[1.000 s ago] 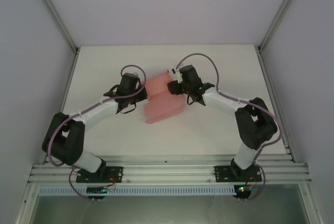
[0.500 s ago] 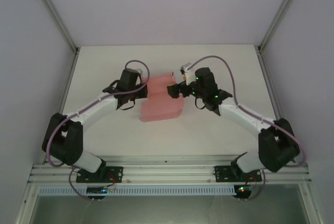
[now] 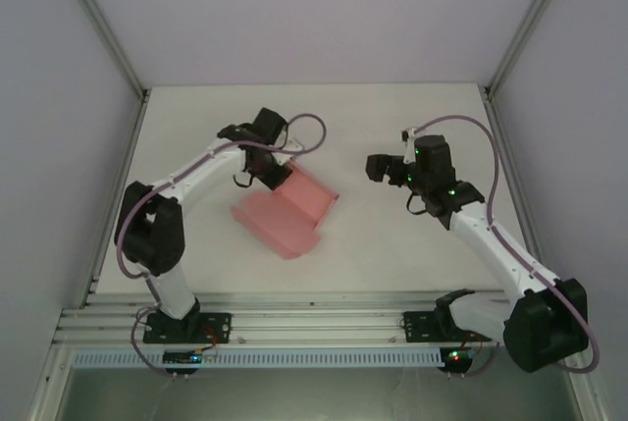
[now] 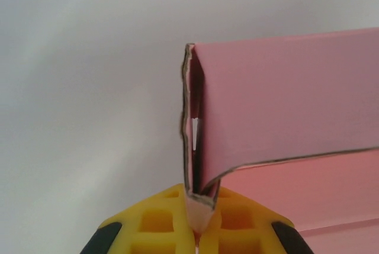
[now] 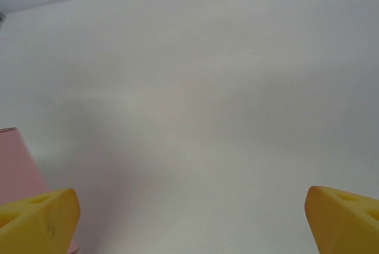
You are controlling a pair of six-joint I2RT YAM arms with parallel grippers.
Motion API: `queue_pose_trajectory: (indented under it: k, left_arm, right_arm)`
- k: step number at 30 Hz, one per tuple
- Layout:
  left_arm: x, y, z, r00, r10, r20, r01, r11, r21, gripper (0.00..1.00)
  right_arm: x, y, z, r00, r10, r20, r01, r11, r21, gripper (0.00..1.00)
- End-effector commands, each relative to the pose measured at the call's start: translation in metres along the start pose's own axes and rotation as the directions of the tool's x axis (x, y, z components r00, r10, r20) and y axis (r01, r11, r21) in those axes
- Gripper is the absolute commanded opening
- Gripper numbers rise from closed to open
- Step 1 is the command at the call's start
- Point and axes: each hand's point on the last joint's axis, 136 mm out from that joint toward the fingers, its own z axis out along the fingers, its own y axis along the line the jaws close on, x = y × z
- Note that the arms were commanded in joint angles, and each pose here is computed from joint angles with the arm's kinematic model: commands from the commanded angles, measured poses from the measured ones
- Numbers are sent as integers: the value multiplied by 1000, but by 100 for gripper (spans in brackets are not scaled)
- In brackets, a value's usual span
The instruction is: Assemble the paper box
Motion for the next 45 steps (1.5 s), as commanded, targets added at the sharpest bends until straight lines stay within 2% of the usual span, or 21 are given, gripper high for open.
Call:
queue_pose_trajectory:
  k: [1, 6, 9, 12, 21, 26, 29, 32, 36, 37, 38, 42, 45]
  left_arm:
    - [24, 4, -5, 929, 297, -220, -317, 947, -62, 0]
    - [6, 17, 1, 876, 364, -316, -414, 904, -108, 0]
    - [-3, 26, 14, 823, 408, -395, -493, 859, -140, 0]
    - [-13, 27, 29, 788, 447, -423, -539, 833, -124, 0]
    - [-41, 28, 61, 763, 471, -443, -569, 815, -112, 2]
    - [-45, 20, 72, 761, 481, -435, -572, 814, -101, 17]
    - [-52, 18, 68, 779, 476, -409, -560, 821, -113, 42]
    - [-61, 11, 60, 802, 475, -361, -543, 832, -111, 58]
    - [-73, 0, 46, 841, 473, -261, -510, 855, -96, 69]
    - [-76, -2, 41, 851, 470, -234, -502, 859, -101, 77]
    - [-80, -2, 35, 864, 461, -202, -488, 865, -113, 100]
    - [-99, -1, 4, 917, 397, -44, -399, 902, -165, 100]
    - [-113, 8, -30, 950, 286, 123, -258, 945, -201, 99]
  right_arm:
    - [36, -29, -6, 993, 41, -113, -29, 995, 99, 99]
    - [51, -40, -7, 983, 89, -161, -73, 992, 106, 99]
    - [56, -43, -7, 979, 98, -177, -79, 990, 114, 100]
    - [60, -47, -9, 977, 105, -186, -84, 989, 121, 99]
    - [70, -58, -13, 971, 135, -199, -107, 984, 144, 99]
    - [73, -61, -14, 969, 149, -195, -122, 983, 141, 99]
    - [73, -59, -15, 969, 153, -193, -131, 984, 122, 100]
    - [71, -56, -14, 971, 148, -187, -131, 986, 102, 99]
    - [63, -47, -14, 979, 125, -162, -118, 992, 49, 100]
    - [60, -46, -13, 981, 114, -156, -108, 993, 43, 100]
    - [56, -46, -14, 985, 98, -145, -93, 995, 40, 99]
    - [50, -30, -14, 989, 43, -139, -48, 998, -34, 100]
    - [43, -14, -12, 991, -23, -129, 11, 996, -92, 100]
